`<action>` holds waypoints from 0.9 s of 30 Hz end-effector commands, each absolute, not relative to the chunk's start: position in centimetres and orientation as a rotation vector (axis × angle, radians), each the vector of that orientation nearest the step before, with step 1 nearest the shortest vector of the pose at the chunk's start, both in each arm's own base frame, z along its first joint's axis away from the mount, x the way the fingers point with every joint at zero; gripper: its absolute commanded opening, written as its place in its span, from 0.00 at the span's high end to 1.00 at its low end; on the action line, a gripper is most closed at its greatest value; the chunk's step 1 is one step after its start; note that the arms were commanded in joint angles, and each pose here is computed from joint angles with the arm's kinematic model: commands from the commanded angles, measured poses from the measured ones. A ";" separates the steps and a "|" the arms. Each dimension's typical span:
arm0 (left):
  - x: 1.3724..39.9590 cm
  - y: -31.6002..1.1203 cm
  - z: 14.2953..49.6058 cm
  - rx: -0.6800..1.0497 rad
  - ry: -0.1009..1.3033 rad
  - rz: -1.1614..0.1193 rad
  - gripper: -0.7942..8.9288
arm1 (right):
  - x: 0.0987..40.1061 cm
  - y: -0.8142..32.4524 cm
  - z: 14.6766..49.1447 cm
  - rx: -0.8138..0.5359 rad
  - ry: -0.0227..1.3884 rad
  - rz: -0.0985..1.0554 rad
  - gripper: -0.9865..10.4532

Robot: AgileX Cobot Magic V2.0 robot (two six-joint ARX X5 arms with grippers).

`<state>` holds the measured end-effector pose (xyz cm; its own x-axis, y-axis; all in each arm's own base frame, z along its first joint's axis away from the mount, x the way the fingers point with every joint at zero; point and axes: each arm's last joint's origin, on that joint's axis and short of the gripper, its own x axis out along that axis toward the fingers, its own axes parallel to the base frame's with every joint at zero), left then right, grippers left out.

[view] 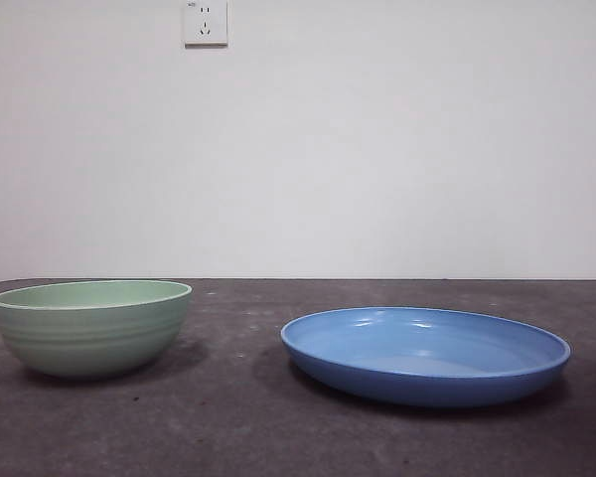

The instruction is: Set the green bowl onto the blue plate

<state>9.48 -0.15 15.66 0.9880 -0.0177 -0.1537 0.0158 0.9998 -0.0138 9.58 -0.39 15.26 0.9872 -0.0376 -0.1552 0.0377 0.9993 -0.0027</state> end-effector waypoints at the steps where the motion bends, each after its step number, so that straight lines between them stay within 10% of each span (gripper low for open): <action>1: 9.6 -0.1 14.9 -0.018 0.178 -0.012 0.90 | 9.6 -0.4 15.2 -0.004 0.146 -0.041 0.90; 27: 9.3 -0.5 21.2 -0.269 0.103 -0.052 0.90 | 7.6 0.0 23.2 0.364 0.029 0.065 0.90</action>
